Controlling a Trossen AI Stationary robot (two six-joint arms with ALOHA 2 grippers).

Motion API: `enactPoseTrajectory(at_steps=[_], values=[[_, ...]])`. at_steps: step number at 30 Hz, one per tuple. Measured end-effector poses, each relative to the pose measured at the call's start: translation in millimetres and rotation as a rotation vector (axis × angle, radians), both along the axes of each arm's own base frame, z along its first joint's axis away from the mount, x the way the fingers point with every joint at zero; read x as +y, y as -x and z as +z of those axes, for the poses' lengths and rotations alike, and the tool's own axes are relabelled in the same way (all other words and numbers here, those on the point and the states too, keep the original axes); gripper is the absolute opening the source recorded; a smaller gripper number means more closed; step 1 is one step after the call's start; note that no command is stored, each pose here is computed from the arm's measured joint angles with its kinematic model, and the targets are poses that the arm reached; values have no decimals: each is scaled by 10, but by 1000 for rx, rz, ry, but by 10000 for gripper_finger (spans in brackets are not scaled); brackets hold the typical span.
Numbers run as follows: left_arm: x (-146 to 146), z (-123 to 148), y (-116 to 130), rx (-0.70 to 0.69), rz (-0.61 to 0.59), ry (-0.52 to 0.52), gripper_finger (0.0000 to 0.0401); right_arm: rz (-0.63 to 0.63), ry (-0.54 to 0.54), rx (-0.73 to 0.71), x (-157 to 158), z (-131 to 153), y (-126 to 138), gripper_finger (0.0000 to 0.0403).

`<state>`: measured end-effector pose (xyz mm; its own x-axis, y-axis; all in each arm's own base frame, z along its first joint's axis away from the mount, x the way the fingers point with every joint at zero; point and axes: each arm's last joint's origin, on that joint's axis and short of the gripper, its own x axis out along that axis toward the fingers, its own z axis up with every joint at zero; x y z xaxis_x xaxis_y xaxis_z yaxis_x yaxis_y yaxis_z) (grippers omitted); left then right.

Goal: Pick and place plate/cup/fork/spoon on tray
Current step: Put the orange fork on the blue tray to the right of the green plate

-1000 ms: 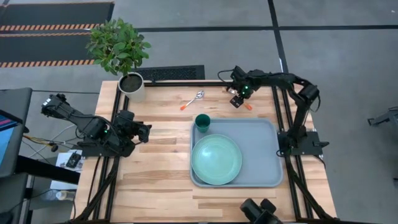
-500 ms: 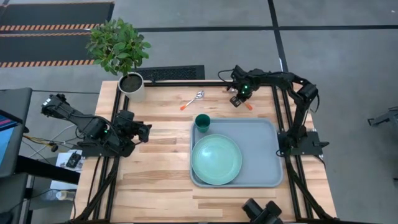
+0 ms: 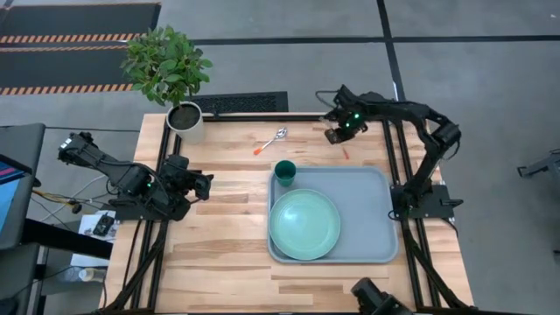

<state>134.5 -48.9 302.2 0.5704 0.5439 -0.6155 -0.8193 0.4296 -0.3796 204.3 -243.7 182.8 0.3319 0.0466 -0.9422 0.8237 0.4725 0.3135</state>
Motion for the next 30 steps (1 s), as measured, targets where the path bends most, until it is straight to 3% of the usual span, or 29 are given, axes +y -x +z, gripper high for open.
enactPoseTrajectory(at_steps=[5, 8, 21, 30], values=[[0, 0, 0, 12, -14, -12, 238, -58, -18, -205, 120, 369, 99, 2], [0, 0, 0, 12, -14, -13, 238, -101, -36, -321, 322, 447, 196, 1], [-2, -1, -1, 37, -43, -33, 238, -346, -160, -402, 1766, -135, 837, 1], [-3, -1, -1, 38, -45, -30, 238, -458, -180, -477, 2284, -270, 971, 1]])
